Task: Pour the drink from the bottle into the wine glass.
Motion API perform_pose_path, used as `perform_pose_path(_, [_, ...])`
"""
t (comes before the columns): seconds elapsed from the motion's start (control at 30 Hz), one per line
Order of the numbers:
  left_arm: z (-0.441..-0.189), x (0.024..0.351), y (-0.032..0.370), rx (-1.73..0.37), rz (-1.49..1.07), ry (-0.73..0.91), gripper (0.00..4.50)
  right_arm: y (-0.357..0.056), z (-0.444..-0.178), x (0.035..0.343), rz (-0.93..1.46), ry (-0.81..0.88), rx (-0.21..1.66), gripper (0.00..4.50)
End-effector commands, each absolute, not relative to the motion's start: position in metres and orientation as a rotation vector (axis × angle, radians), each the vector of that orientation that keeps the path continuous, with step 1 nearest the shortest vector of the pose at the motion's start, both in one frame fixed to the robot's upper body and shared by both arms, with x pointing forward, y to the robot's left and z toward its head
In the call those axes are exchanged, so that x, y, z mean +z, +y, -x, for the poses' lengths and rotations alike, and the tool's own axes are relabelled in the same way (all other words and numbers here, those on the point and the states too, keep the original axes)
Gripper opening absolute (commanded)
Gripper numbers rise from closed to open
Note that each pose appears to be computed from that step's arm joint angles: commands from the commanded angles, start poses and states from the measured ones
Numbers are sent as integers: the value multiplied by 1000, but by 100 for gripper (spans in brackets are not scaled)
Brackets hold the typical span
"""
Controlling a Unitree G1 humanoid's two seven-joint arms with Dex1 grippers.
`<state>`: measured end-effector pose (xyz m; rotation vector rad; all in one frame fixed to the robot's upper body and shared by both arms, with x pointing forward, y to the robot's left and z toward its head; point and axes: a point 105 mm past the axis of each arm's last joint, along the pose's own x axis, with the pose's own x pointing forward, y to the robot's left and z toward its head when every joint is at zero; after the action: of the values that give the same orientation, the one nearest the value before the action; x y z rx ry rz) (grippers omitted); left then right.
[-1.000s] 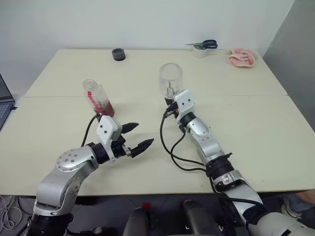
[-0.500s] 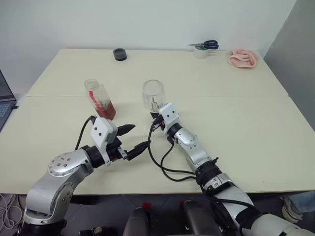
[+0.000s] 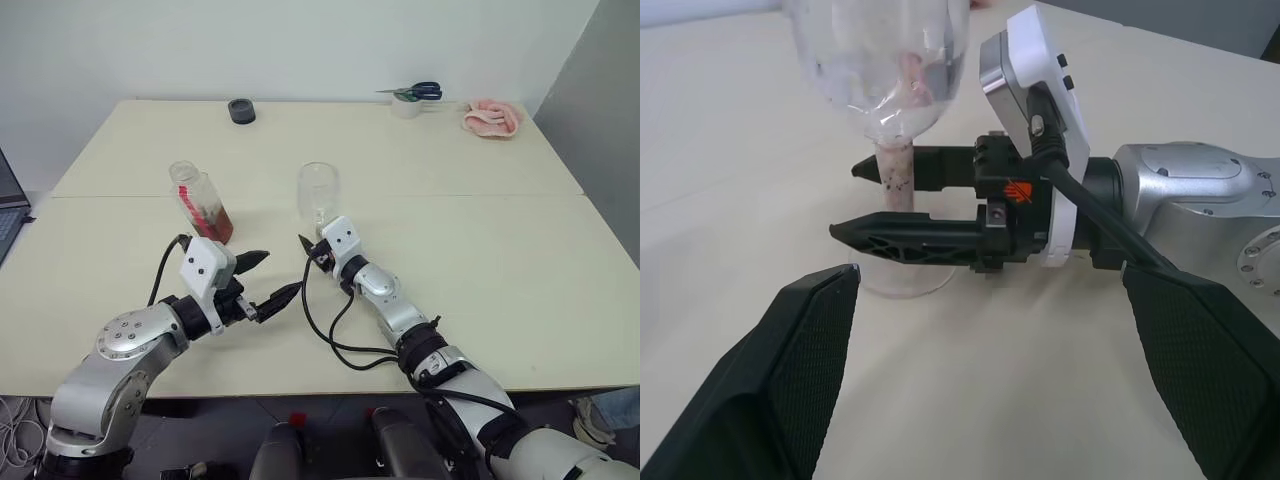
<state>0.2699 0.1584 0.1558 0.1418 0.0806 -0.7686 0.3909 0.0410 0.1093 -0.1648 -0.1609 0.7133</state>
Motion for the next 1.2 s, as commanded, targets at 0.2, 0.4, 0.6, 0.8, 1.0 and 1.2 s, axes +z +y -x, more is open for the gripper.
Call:
perform_pose_path(0.2, [-269,151,179,-692,-111,71,450,42,-375,130,162,-255,784,449])
perform_pose_path(0.4, [-272,145,208,-539,-20,22,450,10,-356,125,195,-186,865,449])
perform_pose_path(0.6, [-284,136,249,-214,24,-103,450,-56,-347,155,344,-173,857,449])
perform_pose_path(0.8, [-291,144,247,-159,21,-161,450,-125,-337,200,306,11,955,449])
perform_pose_path(1.0, [-306,161,248,-175,-16,-170,450,-109,-300,297,414,-63,1298,449])
perform_pose_path(1.2, [-315,177,256,-130,-61,-172,450,-80,-280,318,412,-123,1470,449])
